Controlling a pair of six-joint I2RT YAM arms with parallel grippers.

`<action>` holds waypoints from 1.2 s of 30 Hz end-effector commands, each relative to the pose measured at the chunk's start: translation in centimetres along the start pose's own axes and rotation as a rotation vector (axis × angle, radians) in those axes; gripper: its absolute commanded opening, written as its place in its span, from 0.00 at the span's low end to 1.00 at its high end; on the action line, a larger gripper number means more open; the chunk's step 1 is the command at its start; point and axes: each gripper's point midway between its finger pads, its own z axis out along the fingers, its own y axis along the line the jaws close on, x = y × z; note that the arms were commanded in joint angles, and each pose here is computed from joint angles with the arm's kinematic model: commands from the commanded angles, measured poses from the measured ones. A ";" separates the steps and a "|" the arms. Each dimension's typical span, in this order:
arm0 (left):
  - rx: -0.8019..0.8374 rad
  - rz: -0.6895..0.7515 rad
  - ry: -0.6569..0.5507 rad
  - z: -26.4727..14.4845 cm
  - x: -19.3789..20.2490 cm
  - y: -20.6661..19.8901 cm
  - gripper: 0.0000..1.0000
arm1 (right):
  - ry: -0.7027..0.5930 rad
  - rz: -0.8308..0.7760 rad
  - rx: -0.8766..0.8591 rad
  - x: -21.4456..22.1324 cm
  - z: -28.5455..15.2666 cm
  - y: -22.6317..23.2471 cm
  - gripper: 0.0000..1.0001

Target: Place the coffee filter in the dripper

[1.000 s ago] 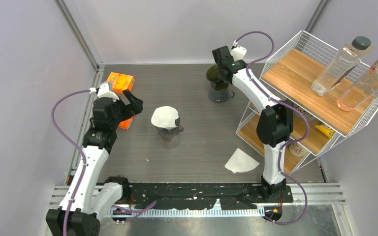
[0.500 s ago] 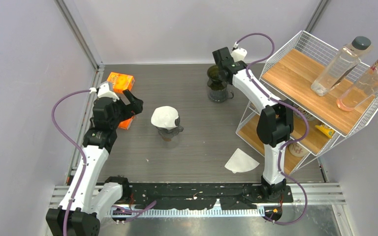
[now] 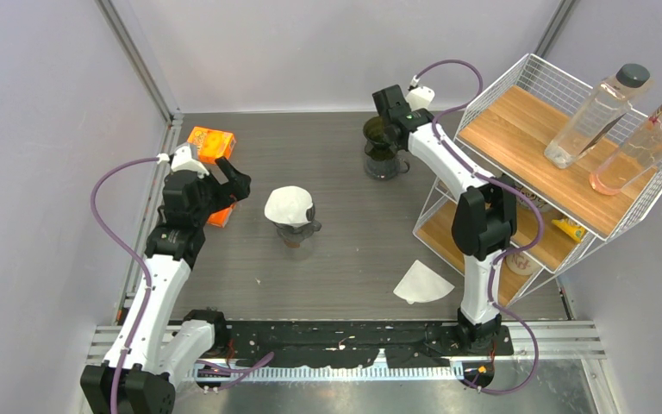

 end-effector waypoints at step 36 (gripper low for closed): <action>0.049 0.011 -0.056 -0.5 -1.6 -1.1 1.00 | -0.334 -0.561 -0.298 -2.3 -17.0 6.8 0.95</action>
